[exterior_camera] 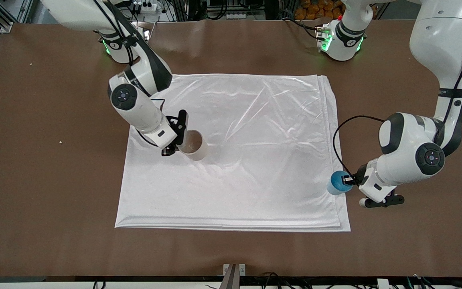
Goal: Place blue cup into white mug on cloth
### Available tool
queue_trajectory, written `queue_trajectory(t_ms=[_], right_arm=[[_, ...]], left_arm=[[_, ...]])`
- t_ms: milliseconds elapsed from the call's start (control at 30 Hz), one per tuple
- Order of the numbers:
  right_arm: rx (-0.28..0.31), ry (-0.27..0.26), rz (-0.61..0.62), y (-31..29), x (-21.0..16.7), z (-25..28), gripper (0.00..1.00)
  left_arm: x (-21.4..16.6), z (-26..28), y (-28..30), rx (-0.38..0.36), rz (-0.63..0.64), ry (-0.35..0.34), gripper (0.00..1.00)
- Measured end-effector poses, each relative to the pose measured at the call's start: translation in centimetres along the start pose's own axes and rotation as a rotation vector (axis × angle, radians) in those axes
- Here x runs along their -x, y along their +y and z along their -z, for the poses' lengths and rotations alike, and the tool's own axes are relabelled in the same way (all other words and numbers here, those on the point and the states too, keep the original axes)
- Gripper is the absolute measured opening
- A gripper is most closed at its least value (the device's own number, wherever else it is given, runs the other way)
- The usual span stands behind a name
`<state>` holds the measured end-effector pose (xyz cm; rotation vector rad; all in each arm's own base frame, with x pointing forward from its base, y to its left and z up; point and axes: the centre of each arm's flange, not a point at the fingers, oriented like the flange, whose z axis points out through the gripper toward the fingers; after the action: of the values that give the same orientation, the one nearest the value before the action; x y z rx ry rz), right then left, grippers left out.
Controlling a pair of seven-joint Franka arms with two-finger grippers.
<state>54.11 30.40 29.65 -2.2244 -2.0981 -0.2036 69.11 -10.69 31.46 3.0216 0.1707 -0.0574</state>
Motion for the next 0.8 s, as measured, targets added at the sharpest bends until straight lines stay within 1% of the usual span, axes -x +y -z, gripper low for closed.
queue_trajectory(t_ms=[167, 367, 567, 700, 800], right_arm=[[0.009, -0.024, -0.047, -0.4, -2.6, -1.7, 0.19], [0.001, -0.036, -0.051, -1.6, -5.7, -3.4, 0.19], [-0.017, -0.058, -0.031, -1.9, -7.7, -5.1, 0.19], [-0.017, -0.070, -0.026, -1.8, -8.4, -6.2, 0.19], [-0.012, -0.090, -0.022, -2.2, -8.9, -7.0, 0.19]], left_arm=[[0.1, 0.0, 0.4, 0.002, -0.005, -0.001, 0.05], [0.2, 0.0, 0.6, 0.003, -0.010, -0.001, 0.05], [0.2, 0.0, 0.6, 0.003, -0.009, -0.001, 0.05], [0.2, 0.0, 0.5, 0.003, -0.008, -0.001, 0.05], [0.1, 0.0, 0.5, 0.003, -0.008, 0.000, 0.05]])
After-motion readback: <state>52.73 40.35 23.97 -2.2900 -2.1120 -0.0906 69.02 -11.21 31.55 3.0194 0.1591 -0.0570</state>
